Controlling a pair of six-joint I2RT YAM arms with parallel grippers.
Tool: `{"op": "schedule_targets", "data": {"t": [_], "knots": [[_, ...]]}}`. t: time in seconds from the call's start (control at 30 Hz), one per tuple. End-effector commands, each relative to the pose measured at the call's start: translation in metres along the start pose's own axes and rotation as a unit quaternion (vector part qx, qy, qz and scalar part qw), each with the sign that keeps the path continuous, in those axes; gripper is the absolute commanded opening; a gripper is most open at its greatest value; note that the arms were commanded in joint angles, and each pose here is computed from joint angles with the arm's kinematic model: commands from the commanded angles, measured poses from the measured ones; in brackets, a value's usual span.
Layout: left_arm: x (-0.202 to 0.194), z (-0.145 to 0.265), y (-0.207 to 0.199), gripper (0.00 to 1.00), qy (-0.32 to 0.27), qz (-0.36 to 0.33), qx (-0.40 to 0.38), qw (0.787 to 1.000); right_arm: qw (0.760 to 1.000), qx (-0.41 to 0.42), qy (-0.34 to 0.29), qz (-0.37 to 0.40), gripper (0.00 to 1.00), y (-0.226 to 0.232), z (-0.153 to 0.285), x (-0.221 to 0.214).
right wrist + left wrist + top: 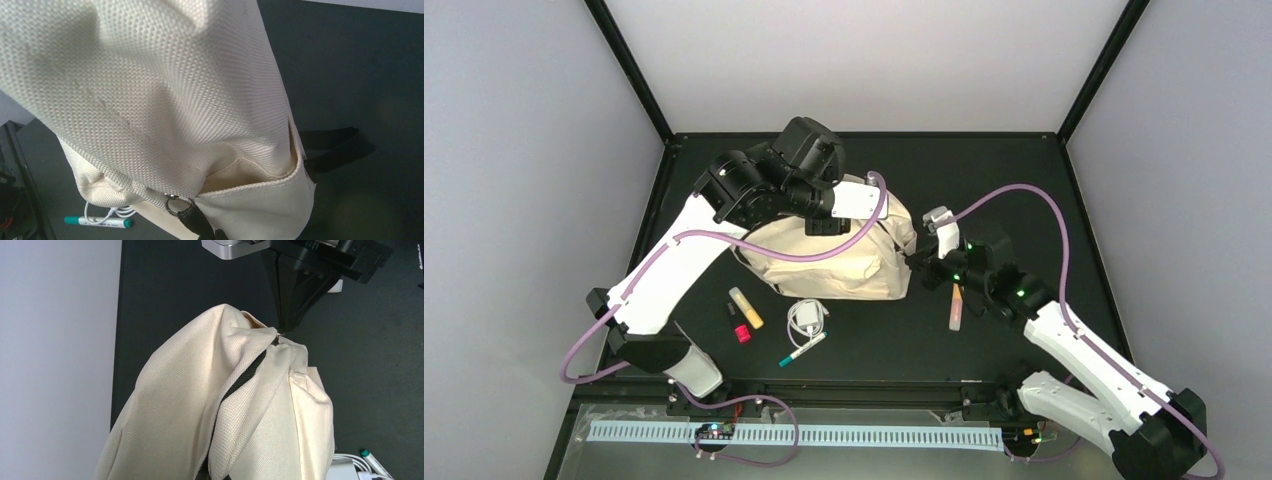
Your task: Pack the student bag
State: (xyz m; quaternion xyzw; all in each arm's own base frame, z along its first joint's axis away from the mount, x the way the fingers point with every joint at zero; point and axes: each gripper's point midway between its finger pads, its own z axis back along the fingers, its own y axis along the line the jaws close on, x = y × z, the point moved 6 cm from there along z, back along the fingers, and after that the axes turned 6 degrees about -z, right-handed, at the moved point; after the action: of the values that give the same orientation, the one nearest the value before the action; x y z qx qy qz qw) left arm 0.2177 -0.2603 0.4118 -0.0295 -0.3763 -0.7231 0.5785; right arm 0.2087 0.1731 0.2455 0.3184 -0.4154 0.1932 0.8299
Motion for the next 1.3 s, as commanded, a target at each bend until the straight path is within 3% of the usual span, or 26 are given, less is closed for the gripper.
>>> {"op": "schedule_targets", "data": {"t": [0.0,0.17,0.33,0.47,0.57,0.67,0.8,0.83,0.9,0.93,1.03,1.07,1.27], "knots": [[0.006,0.055,0.021,0.02,-0.04,0.015,0.094,0.995,0.995,-0.053,0.063,-0.055,0.01,-0.024,-0.017,-0.038],[0.006,0.046,0.014,0.02,-0.048,0.014,0.068,0.996,0.997,-0.024,0.051,-0.044,0.04,-0.014,-0.012,-0.029],[0.007,0.029,0.004,0.01,-0.062,0.011,0.021,0.998,0.998,0.054,-0.032,0.004,0.53,0.02,0.025,0.015],[0.009,0.022,0.003,0.02,-0.067,0.012,0.008,0.998,0.99,0.098,-0.101,0.017,0.85,0.041,0.045,0.048],[0.012,0.021,0.003,0.02,-0.075,0.015,-0.002,0.997,0.99,0.065,-0.124,0.02,0.95,0.036,0.039,0.067],[0.015,0.019,0.003,0.02,-0.082,0.02,-0.015,0.996,0.987,0.094,-0.13,0.031,0.96,0.043,0.024,0.082],[0.017,0.015,0.005,0.02,-0.083,0.026,-0.018,0.996,0.984,0.151,-0.092,0.028,0.84,0.056,-0.004,0.089],[0.016,0.013,0.005,0.02,-0.081,0.028,-0.019,0.996,0.984,0.156,-0.086,0.026,0.77,0.056,-0.008,0.09],[0.014,0.009,0.006,0.02,-0.076,0.035,-0.022,0.996,0.984,0.158,-0.086,0.021,0.54,0.056,-0.011,0.091],[0.013,0.007,0.007,0.11,-0.074,0.039,-0.022,0.996,0.984,0.151,-0.09,0.016,0.41,0.054,-0.012,0.092],[0.006,0.001,0.012,0.8,-0.063,0.053,-0.021,0.996,0.99,0.103,-0.099,-0.007,0.13,0.043,-0.018,0.096],[0.003,0.001,0.015,0.96,-0.058,0.057,-0.016,0.997,0.992,0.08,-0.095,-0.016,0.05,0.036,-0.021,0.097],[-0.035,0.032,0.043,0.99,-0.03,0.117,0.056,0.991,0.995,0.007,-0.054,-0.087,0.01,-0.01,-0.044,0.101]]}}
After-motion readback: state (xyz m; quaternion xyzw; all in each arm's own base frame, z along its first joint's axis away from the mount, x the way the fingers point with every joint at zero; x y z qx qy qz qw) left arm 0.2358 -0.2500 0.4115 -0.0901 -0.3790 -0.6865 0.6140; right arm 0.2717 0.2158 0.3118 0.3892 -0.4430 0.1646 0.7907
